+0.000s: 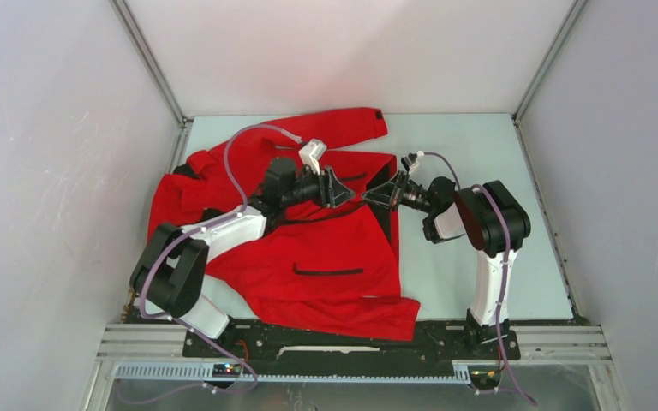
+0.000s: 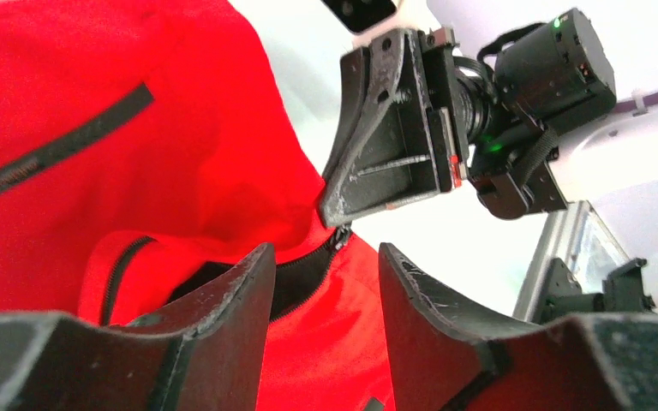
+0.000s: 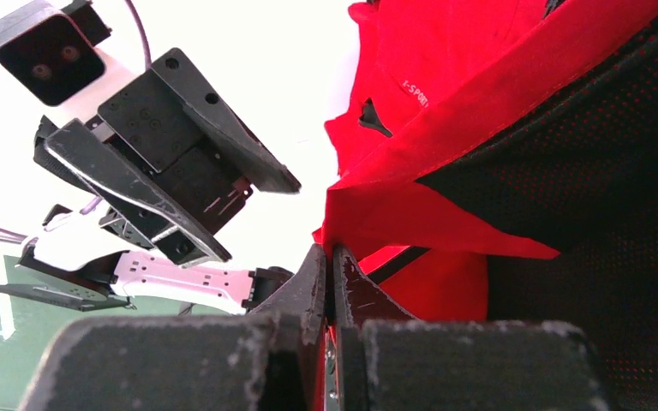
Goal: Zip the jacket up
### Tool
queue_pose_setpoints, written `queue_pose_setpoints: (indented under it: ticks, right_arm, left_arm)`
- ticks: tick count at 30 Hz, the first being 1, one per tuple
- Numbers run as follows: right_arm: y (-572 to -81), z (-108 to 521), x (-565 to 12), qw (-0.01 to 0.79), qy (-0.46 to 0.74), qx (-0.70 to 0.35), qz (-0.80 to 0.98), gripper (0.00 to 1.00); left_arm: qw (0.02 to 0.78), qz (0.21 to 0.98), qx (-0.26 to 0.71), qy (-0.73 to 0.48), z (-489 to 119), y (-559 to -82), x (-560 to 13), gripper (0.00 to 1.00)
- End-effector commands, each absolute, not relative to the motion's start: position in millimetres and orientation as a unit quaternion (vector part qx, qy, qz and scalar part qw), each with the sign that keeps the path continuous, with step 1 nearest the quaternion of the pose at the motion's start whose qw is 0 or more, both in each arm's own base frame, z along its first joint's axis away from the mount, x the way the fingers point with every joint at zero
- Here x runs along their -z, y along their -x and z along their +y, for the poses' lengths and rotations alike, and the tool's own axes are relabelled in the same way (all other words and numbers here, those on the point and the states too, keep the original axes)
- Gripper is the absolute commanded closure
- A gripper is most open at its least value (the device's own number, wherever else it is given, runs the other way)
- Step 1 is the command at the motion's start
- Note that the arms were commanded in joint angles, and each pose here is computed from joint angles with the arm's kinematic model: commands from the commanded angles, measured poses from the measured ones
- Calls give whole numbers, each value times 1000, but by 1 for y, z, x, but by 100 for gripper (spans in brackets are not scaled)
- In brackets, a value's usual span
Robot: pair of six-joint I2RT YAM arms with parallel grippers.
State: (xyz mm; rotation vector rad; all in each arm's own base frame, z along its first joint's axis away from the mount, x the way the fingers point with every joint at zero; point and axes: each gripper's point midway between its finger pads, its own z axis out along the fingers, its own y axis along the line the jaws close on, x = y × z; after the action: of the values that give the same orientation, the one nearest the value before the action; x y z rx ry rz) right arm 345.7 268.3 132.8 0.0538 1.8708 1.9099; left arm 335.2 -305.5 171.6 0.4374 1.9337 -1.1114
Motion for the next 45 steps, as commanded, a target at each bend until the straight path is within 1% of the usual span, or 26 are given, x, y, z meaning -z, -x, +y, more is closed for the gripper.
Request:
queue_pose_setpoints:
  ticks: [1, 2, 4, 7, 9, 13, 15, 16, 18, 19, 21, 24, 27, 29, 31, 32, 34, 36, 40, 45]
  right_arm:
    - [-345, 267, -132, 237, -10, -691, 683, 100]
    - [-345, 267, -132, 237, -10, -690, 684, 100]
    - [-347, 266, -132, 239, -11, -687, 686, 100]
    - [-348, 265, -131, 241, -12, -683, 689, 100]
    - [-348, 264, -133, 240, -12, -685, 688, 100]
    - [-349, 261, -134, 240, -16, -686, 687, 100]
    - [-349, 260, -135, 240, -15, -686, 686, 100]
    - [-349, 260, -135, 241, -15, -686, 686, 100]
    - [-349, 259, -136, 242, -15, -686, 686, 100]
    - [-349, 259, -137, 242, -14, -687, 685, 100]
    - [-349, 258, -137, 243, -15, -687, 684, 100]
    - [-348, 259, -138, 243, -13, -688, 684, 100]
    - [-347, 259, -140, 243, -12, -689, 683, 100]
    - [-346, 260, -141, 244, -9, -689, 683, 98]
    - [-347, 260, -142, 245, -10, -688, 683, 93]
    - [-347, 260, -143, 246, -9, -687, 683, 87]
    - [-347, 258, -145, 250, -13, -686, 683, 71]
    - [-349, 256, -146, 254, -16, -680, 687, 61]
    - [-352, 244, -132, 263, -36, -647, 715, 49]
    - [-355, 225, -118, 291, -57, -579, 760, 41]
  left_arm:
    - [496, 736, 424, -178, -304, -356, -192, 41]
    - [503, 735, 416, -181, -303, -360, -192, 36]
    - [505, 738, 399, -203, -303, -364, -186, 35]
    - [480, 722, 425, -259, -320, -359, -179, 36]
    - [452, 728, 439, -270, -328, -361, -168, 40]
    - [433, 691, 500, -293, -344, -353, -170, 42]
    - [423, 683, 512, -304, -348, -351, -168, 46]
    - [419, 679, 517, -310, -350, -350, -168, 48]
    - [413, 684, 514, -311, -351, -355, -163, 60]
    - [409, 685, 515, -313, -352, -356, -163, 64]
    - [407, 685, 517, -313, -352, -355, -161, 68]
    - [409, 686, 516, -309, -349, -357, -161, 77]
    - [406, 694, 511, -305, -348, -359, -157, 89]
    - [408, 703, 499, -300, -346, -364, -154, 99]
    - [415, 705, 492, -298, -345, -366, -154, 100]
    - [415, 705, 491, -298, -345, -366, -154, 100]
    - [412, 706, 493, -298, -345, -365, -153, 100]
    - [410, 706, 495, -297, -345, -365, -152, 100]
    - [407, 709, 496, -294, -346, -367, -152, 100]
    - [399, 713, 499, -288, -349, -371, -152, 100]
